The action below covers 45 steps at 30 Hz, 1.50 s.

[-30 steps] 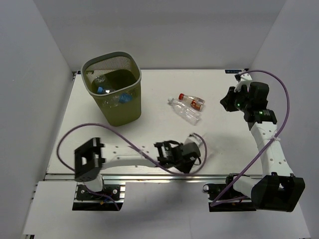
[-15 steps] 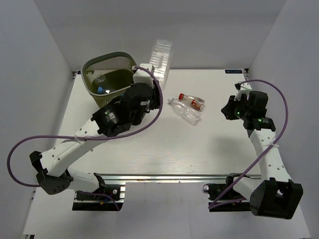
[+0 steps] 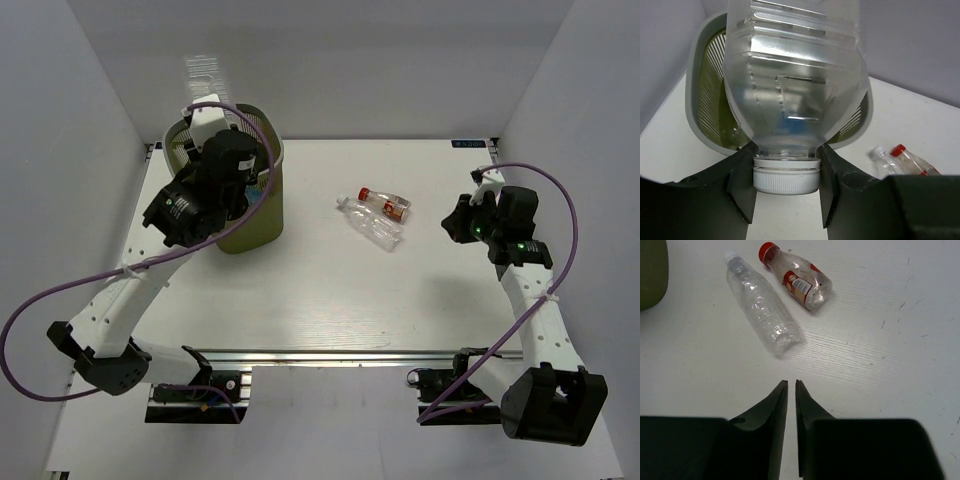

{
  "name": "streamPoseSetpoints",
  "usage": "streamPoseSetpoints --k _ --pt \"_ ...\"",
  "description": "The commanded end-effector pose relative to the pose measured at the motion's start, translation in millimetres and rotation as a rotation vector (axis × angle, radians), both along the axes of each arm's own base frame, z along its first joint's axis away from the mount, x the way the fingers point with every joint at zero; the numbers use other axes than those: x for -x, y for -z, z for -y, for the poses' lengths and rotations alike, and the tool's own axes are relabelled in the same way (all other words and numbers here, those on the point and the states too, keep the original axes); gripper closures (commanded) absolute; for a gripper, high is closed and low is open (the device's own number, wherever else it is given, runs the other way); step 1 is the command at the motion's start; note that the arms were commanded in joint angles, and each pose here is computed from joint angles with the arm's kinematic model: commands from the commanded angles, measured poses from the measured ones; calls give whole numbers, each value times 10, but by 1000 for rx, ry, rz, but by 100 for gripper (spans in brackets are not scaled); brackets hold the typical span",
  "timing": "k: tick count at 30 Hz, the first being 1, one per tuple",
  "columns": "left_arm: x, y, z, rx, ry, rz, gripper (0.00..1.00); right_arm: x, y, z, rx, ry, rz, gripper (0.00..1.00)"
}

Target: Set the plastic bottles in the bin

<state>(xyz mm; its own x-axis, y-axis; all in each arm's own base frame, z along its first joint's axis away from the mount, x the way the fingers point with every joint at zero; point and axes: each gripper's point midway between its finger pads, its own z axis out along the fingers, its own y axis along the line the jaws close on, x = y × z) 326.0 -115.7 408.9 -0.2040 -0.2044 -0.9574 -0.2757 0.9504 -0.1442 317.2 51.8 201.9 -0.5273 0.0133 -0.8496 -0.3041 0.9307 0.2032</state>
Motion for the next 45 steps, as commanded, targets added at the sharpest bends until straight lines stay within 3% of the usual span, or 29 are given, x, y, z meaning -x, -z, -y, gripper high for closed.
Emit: streamPoseSetpoints --k 1,2,5,7,8,9,12,13,16,21,23,24,27,28,29,30,36,45 --pt "-71 119 -45 20 -4 -48 100 -42 -117 -61 -20 -32 58 80" --pt "-91 192 -65 24 -12 -63 100 -44 -120 -55 -17 -32 62 77" --pt "-199 397 -140 30 -32 -103 84 -45 -101 -60 -9 -48 62 64" --pt "-280 478 -195 42 -39 -123 64 -15 -38 -85 -10 -65 45 59" --pt "-332 520 -179 48 -33 -133 52 -27 -54 -92 2 -81 61 49" --pt "-360 556 -185 48 -34 -143 28 -20 -26 -112 -2 -95 53 43" --pt "-424 455 -192 78 -29 -121 4 -63 28 -158 9 -148 45 29" --pt "-444 456 -148 78 -8 -127 0 -100 70 -170 17 -172 37 26" --pt "-449 285 -87 78 47 -101 0 -220 111 -294 28 -286 28 17" --pt "-292 -137 112 89 234 26 0 -664 232 -593 77 -398 -23 15" --pt "-175 -107 368 68 436 38 0 -787 213 -800 130 -441 -1 14" --pt "13 -304 527 97 580 112 0 -921 329 -883 145 -459 -16 14" --pt "374 -35 895 121 872 61 0 -1171 468 -1120 193 -476 -72 14" --pt "493 152 945 141 923 9 0 -1256 364 -1262 201 -497 -51 14" --pt "590 286 989 159 965 -35 0 -1293 669 -1322 203 -507 -129 14" --pt "730 621 1040 193 1012 -138 0 -1370 605 -1365 212 -509 -118 14" --pt "1219 1285 868 318 986 -261 0 -1550 957 -1574 308 -533 -153 14" --pt "1342 1687 893 353 995 -353 0 -1621 1086 -1597 354 -531 -151 21"
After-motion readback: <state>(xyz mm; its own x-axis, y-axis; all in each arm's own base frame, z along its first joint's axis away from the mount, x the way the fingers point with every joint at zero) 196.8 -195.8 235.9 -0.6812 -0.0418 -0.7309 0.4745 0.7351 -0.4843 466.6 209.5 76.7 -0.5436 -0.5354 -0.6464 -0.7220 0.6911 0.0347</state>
